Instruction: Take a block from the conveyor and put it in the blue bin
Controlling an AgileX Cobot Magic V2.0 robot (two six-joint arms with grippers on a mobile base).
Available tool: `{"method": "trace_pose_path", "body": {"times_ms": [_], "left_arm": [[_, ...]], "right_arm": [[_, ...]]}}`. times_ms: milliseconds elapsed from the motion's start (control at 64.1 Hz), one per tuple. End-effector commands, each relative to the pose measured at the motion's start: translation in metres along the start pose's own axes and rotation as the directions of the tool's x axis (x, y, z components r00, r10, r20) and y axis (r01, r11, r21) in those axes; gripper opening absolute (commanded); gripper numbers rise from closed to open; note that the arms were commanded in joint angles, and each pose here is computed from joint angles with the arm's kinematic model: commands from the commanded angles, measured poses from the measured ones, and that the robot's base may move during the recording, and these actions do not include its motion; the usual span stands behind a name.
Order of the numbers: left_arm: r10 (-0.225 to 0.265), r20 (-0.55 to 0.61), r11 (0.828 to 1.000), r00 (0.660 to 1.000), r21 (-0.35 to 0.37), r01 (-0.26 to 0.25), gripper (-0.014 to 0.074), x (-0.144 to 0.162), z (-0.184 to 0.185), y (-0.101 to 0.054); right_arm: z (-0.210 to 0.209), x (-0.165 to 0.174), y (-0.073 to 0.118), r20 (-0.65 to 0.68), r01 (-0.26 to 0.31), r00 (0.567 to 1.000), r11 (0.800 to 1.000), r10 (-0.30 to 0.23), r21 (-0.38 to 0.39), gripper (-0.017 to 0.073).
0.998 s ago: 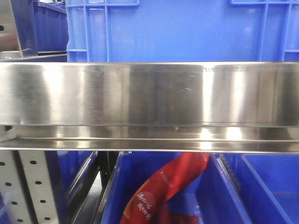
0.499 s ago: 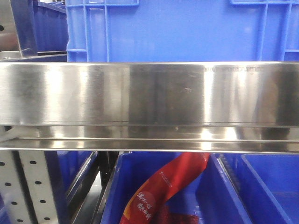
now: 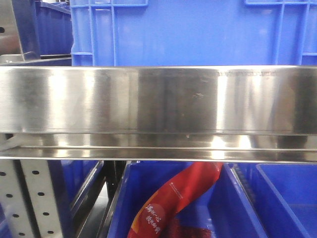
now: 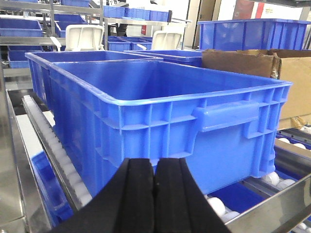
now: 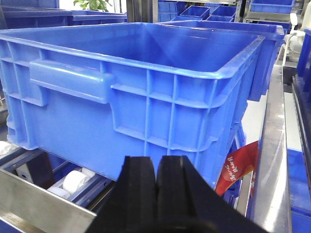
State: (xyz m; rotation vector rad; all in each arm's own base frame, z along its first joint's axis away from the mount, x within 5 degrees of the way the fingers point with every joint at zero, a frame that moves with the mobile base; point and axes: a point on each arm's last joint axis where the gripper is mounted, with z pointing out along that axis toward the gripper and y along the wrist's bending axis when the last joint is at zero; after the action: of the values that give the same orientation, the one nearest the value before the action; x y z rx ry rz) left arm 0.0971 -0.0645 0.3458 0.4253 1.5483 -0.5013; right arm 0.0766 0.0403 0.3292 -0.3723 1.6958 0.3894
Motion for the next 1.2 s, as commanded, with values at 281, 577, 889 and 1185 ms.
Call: {"method": "trace_pose_path", "body": {"times_ms": [281, 577, 889, 1185], "left_arm": [[0.076, 0.101, 0.945, 0.992, -0.325, -0.04, -0.0111, 0.055, -0.055, 0.023], [0.083, 0.072, 0.84, 0.994, -0.542, -0.031, -0.0111, 0.125, -0.069, 0.036], [0.091, 0.082, 0.828, 0.993, -0.56, -0.029, -0.0111, 0.132, -0.068, 0.038], [0.091, 0.083, 0.828, 0.992, -0.56, -0.029, -0.0111, 0.132, -0.068, 0.038]], "right_arm": [[-0.001, -0.002, 0.0, 0.03, 0.012, 0.999, 1.0, -0.013, 0.006, -0.0162], [-0.001, -0.002, 0.0, 0.032, 0.012, 0.999, 1.0, -0.013, 0.006, -0.0162], [-0.001, -0.002, -0.001, 0.034, 0.012, 0.999, 1.0, -0.013, 0.007, -0.0162], [-0.001, -0.002, -0.001, 0.034, 0.012, 0.999, 1.0, -0.013, 0.007, -0.0162]]}}
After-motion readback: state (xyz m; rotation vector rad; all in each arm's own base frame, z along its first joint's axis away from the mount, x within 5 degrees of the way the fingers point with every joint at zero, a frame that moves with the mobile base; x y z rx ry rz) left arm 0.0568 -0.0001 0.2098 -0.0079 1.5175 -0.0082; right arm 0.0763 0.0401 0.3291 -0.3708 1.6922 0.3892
